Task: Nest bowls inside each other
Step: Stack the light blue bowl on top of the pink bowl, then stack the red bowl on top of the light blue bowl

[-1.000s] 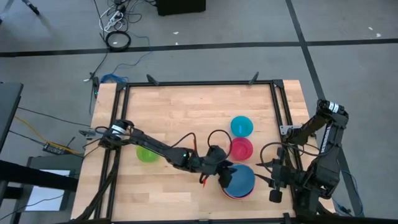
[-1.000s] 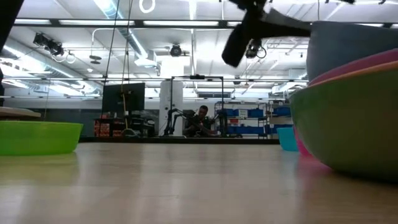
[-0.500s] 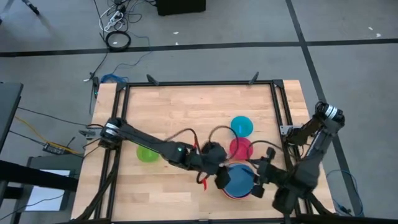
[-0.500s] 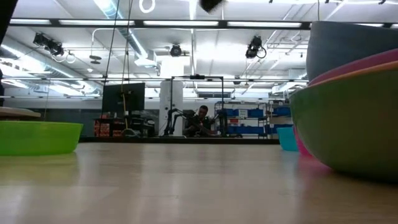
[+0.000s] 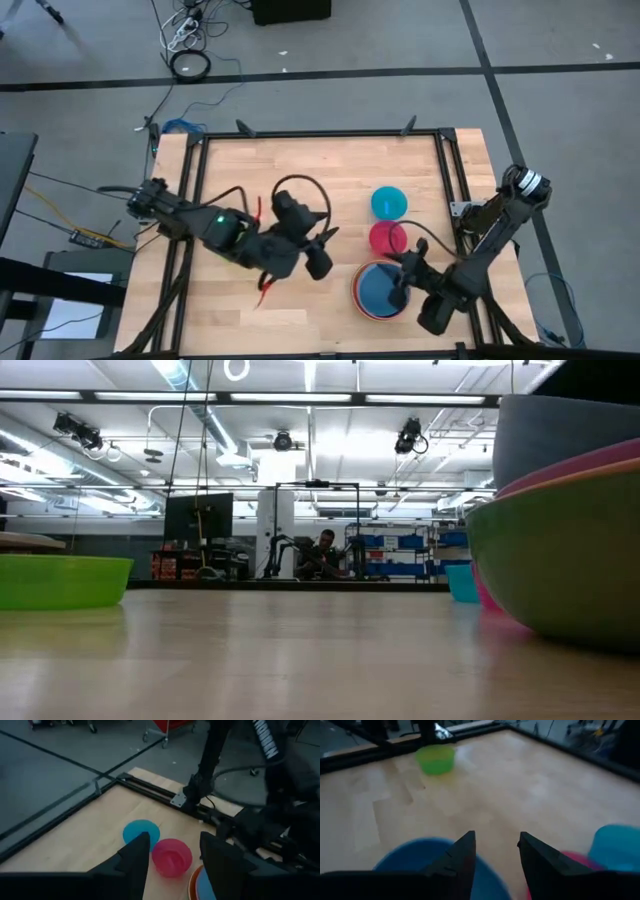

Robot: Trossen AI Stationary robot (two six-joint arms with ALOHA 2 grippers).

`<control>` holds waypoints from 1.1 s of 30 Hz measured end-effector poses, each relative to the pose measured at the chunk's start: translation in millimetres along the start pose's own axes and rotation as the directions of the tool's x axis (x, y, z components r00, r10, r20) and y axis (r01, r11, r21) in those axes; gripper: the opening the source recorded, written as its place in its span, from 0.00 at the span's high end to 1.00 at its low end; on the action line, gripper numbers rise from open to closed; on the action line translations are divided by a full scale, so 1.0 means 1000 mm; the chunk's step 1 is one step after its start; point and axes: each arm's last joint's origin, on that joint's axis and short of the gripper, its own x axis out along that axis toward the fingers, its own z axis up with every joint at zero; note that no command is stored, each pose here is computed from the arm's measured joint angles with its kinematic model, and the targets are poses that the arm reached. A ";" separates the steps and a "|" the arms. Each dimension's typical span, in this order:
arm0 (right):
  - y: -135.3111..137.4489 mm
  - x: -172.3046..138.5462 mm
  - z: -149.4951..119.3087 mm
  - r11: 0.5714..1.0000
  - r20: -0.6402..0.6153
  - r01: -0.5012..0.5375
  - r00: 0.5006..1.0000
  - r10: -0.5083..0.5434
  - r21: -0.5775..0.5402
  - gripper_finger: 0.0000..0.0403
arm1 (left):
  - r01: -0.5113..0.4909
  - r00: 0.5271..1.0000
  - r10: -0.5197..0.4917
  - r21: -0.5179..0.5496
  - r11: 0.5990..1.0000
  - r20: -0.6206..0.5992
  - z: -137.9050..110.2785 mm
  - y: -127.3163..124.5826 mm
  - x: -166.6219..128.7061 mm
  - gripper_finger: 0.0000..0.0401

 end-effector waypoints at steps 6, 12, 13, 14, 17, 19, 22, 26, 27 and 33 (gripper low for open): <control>-0.002 0.004 -0.012 0.999 0.005 -0.030 1.000 0.030 0.024 0.67 | -0.001 1.000 0.001 0.017 1.000 0.017 -0.002 -0.003 -0.013 0.55; 0.012 -0.001 0.010 0.999 0.108 -0.051 0.993 0.051 -0.003 0.68 | -0.033 0.999 0.033 0.016 0.999 0.035 -0.003 -0.003 -0.014 0.55; 0.013 0.003 0.009 0.999 0.097 -0.050 0.994 0.052 -0.022 0.68 | -0.040 0.998 0.040 0.017 0.999 0.040 -0.003 -0.003 -0.014 0.55; 0.012 0.007 0.008 0.998 0.082 -0.046 0.995 0.049 -0.046 0.69 | -0.046 0.998 0.045 0.021 0.999 0.043 -0.003 -0.003 -0.014 0.55; 0.008 0.012 0.007 0.996 0.063 -0.023 0.998 0.028 -0.085 0.69 | -0.052 0.998 0.051 0.034 0.998 0.034 -0.005 -0.002 -0.014 0.55; 0.002 0.010 0.010 0.991 0.079 0.013 0.997 -0.002 -0.134 0.70 | -0.059 0.998 0.059 0.042 0.997 0.013 -0.008 -0.001 -0.015 0.55; -0.012 0.004 0.032 0.989 0.034 0.046 0.999 -0.041 -0.143 0.71 | -0.081 0.996 0.084 0.068 0.994 -0.040 -0.018 0.002 -0.021 0.55; -0.046 0.015 0.059 0.990 -0.400 0.121 0.906 -0.142 -0.078 0.73 | -0.143 0.981 0.151 0.077 0.987 -0.121 -0.034 0.010 -0.032 0.55; -0.052 0.017 0.064 0.991 -0.466 0.123 0.874 -0.136 -0.057 0.73 | -0.161 0.976 0.170 0.074 0.984 -0.137 -0.040 0.012 -0.034 0.55; -0.067 0.029 0.092 0.997 -0.616 0.007 0.787 0.043 0.078 0.72 | -0.244 0.949 0.251 0.061 0.968 -0.192 -0.069 0.017 -0.037 0.55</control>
